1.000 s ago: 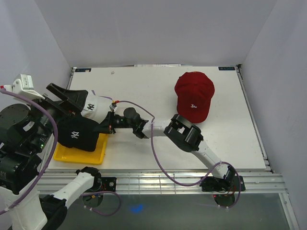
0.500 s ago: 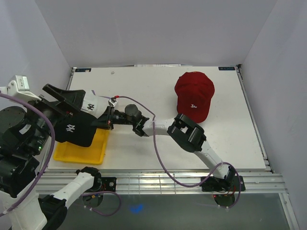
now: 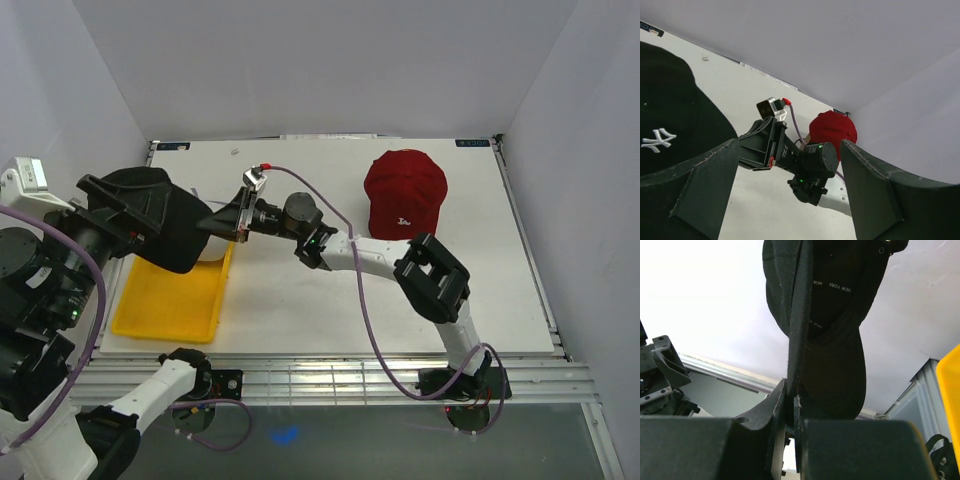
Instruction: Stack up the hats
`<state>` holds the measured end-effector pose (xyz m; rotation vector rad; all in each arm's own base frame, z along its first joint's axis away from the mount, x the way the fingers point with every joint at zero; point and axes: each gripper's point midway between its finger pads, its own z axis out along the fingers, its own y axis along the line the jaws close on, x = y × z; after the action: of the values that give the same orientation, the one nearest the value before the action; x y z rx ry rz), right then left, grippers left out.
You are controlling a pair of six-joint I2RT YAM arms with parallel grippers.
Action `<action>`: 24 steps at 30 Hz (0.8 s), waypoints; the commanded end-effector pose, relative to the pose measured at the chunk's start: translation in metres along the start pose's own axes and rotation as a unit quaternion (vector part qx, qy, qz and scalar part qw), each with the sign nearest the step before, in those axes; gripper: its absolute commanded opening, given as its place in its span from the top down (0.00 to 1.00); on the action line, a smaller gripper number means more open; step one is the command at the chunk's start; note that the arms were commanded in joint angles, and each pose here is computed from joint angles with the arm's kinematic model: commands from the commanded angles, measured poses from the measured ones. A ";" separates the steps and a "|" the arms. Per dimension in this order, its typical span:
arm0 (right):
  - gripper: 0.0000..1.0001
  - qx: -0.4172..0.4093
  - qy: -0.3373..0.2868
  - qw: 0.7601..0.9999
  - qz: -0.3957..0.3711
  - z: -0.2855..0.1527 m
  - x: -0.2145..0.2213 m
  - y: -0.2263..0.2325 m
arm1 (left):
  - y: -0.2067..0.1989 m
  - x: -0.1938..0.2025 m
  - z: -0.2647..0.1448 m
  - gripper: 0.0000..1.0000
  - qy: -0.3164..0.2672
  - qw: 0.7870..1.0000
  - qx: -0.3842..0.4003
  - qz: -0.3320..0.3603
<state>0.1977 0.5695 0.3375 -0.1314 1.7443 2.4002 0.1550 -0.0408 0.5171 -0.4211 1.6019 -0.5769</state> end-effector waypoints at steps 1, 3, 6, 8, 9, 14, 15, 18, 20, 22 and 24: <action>0.92 -0.021 -0.049 0.997 -0.049 -0.019 -0.033 0.047 | -0.004 -0.010 0.004 0.09 -0.014 1.000 0.001 0.007; 0.92 -0.020 -0.081 0.993 -0.078 -0.035 -0.054 0.069 | -0.006 -0.013 0.003 0.09 -0.018 1.000 0.004 0.006; 0.92 -0.005 -0.131 0.987 -0.094 -0.069 -0.084 0.084 | -0.009 -0.014 0.007 0.09 -0.016 1.000 0.005 0.006; 0.92 0.011 -0.168 0.981 -0.097 -0.099 -0.107 0.080 | -0.010 -0.012 0.009 0.09 -0.013 1.000 0.007 0.005; 0.92 -0.002 -0.187 0.976 -0.110 -0.112 -0.115 0.101 | -0.009 -0.011 0.011 0.09 -0.011 1.000 0.006 0.005; 0.92 -0.008 -0.281 0.949 -0.144 -0.189 -0.153 0.142 | -0.010 -0.007 0.015 0.09 -0.002 1.000 0.007 0.004; 0.92 0.007 -0.303 0.943 -0.137 -0.206 -0.158 0.130 | -0.010 -0.007 0.015 0.09 -0.002 1.000 0.008 0.004; 0.92 0.012 -0.374 0.917 -0.136 -0.259 -0.166 0.134 | -0.012 -0.005 0.018 0.09 0.003 1.000 0.011 0.004; 0.92 0.004 -0.428 0.891 -0.152 -0.296 -0.169 0.152 | -0.014 -0.002 0.021 0.09 0.011 1.000 0.015 0.005; 0.92 0.021 -0.462 0.876 -0.141 -0.324 -0.168 0.138 | -0.014 0.000 0.023 0.09 0.014 1.000 0.017 0.004; 0.92 0.008 -0.502 0.852 -0.150 -0.351 -0.168 0.151 | -0.015 0.005 0.025 0.09 0.022 1.000 0.020 0.003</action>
<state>0.3278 0.2170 0.3747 0.6009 1.3019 1.7206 0.1705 -0.0500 0.5241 -0.3997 1.6089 -0.5941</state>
